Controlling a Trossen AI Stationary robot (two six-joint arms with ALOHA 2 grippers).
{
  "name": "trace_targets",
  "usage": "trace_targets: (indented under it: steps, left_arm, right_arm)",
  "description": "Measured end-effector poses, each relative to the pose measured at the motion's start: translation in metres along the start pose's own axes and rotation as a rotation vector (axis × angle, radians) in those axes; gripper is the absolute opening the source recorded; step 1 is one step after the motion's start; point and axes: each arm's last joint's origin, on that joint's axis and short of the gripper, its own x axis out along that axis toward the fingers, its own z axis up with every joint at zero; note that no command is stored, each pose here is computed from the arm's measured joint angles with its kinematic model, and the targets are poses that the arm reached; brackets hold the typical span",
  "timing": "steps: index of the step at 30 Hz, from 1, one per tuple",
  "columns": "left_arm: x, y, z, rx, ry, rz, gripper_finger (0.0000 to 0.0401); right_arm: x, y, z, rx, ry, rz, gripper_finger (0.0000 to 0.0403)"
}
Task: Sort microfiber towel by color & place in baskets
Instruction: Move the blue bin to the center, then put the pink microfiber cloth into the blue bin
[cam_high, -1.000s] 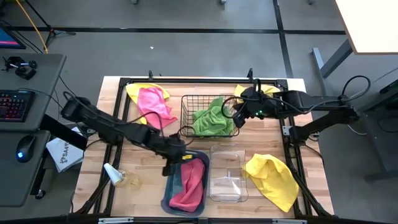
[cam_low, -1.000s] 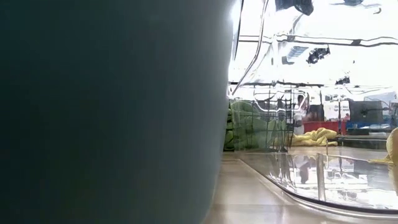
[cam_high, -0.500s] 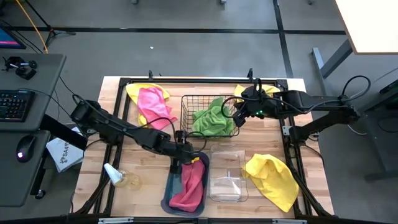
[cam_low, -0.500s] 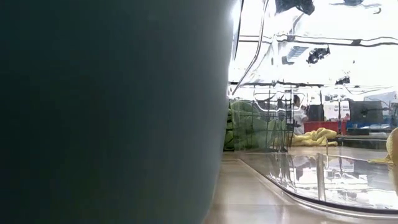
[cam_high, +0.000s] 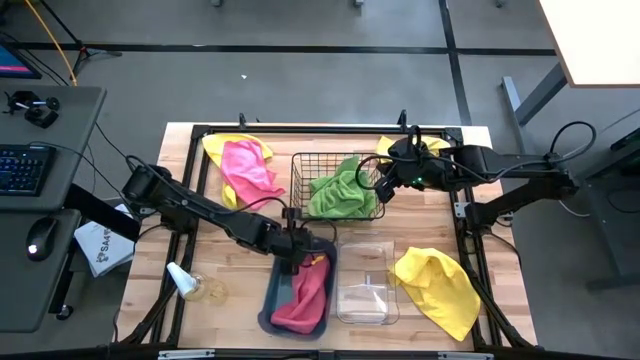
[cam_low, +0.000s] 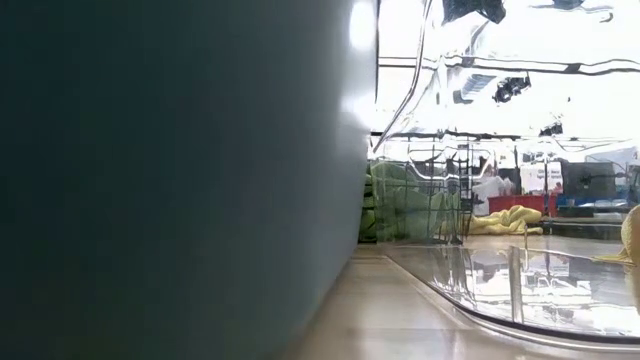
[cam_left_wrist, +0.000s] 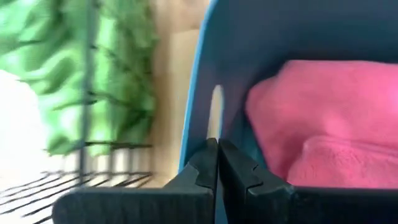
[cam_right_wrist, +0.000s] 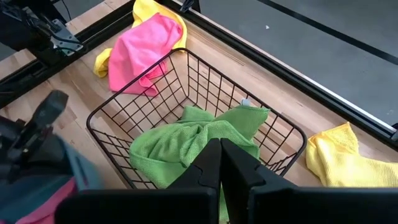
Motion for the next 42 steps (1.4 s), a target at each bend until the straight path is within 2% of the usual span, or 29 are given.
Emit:
trace_targets:
  steps: [5, 17, 24, 27, 33, 37, 39, 42]
  left_arm:
    - [0.000, 0.006, 0.001, -0.028, -0.017, 0.103, 0.0000]
    - [0.008, 0.026, 0.003, -0.346, -0.025, 0.143, 0.0000]
    - [0.011, 0.034, 0.005, -0.468, -0.045, 0.156, 0.0000]
    - [0.008, 0.034, 0.006, -0.492, -0.042, 0.121, 0.0000]
    - [-0.024, 0.043, 0.027, -0.484, -0.143, 0.045, 0.0000]
    - [-0.063, 0.060, 0.039, -0.441, -0.252, -0.011, 0.0000]
    - [-0.084, 0.074, 0.040, -0.423, -0.318, 0.024, 0.0000]
    - [-0.111, 0.104, 0.031, -0.446, -0.366, 0.141, 0.0000]
  right_arm:
    - [0.000, 0.000, 0.000, 0.000, 0.000, 0.000, 0.0000]
    - [0.000, 0.000, 0.000, 0.001, 0.000, 0.000, 0.0000]
    - [0.000, 0.000, 0.000, 0.021, 0.003, 0.005, 0.0000]
    - [-0.001, 0.002, -0.002, 0.005, 0.031, 0.043, 0.0000]
    - [-0.002, 0.000, -0.008, -0.038, 0.102, 0.035, 0.0000]
    - [-0.002, -0.003, -0.011, -0.055, 0.141, 0.022, 0.0000]
    - [-0.001, -0.004, -0.014, -0.063, 0.157, 0.015, 0.0000]
    - [0.004, -0.005, -0.020, -0.073, 0.184, -0.003, 0.0000]
